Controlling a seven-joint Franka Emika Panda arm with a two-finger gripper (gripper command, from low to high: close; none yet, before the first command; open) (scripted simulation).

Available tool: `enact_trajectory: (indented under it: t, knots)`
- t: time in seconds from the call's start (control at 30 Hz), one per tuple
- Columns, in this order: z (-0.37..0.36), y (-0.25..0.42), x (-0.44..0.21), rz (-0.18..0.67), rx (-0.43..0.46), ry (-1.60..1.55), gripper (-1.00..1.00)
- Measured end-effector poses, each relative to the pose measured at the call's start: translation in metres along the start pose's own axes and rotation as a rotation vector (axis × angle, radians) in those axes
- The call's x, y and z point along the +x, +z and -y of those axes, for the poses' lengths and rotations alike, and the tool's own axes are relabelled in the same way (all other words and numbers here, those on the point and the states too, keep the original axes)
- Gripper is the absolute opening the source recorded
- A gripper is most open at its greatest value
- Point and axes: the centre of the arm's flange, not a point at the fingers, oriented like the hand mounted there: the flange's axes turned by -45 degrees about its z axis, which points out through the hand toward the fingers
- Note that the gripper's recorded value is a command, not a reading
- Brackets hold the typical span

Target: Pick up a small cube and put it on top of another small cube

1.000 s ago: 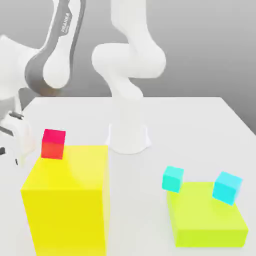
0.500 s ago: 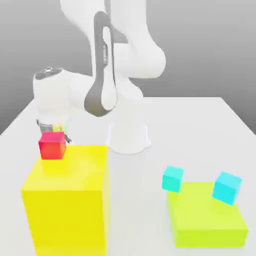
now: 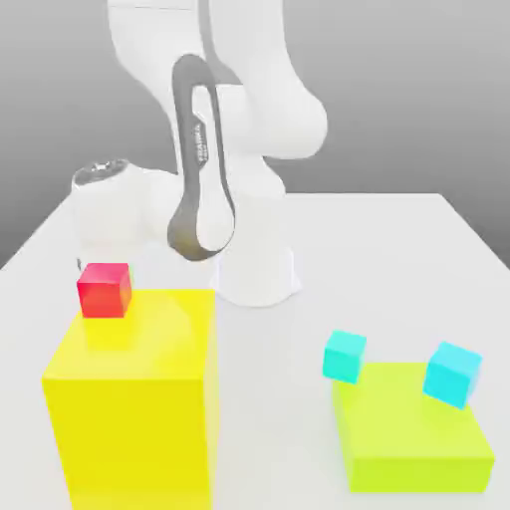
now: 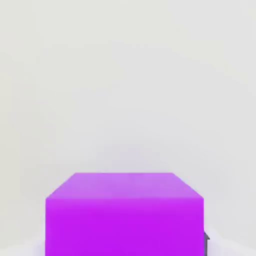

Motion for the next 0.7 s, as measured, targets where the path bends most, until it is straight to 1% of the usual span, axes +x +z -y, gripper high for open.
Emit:
enact_trajectory:
  t: [0.17,0.33,0.5,0.6,0.7]
  knots:
    - [-0.009,-0.026,0.002,0.01,-0.006,-0.038,-1.0]
    - [-0.008,-0.034,0.047,0.041,-0.064,-0.349,-1.0]
    - [-0.011,-0.045,0.098,0.087,-0.18,-0.69,-1.0]
    - [-0.013,-0.056,0.13,0.128,-0.275,-0.889,-1.0]
    - [0.003,-0.077,0.159,0.162,-0.385,-1.087,-1.0]
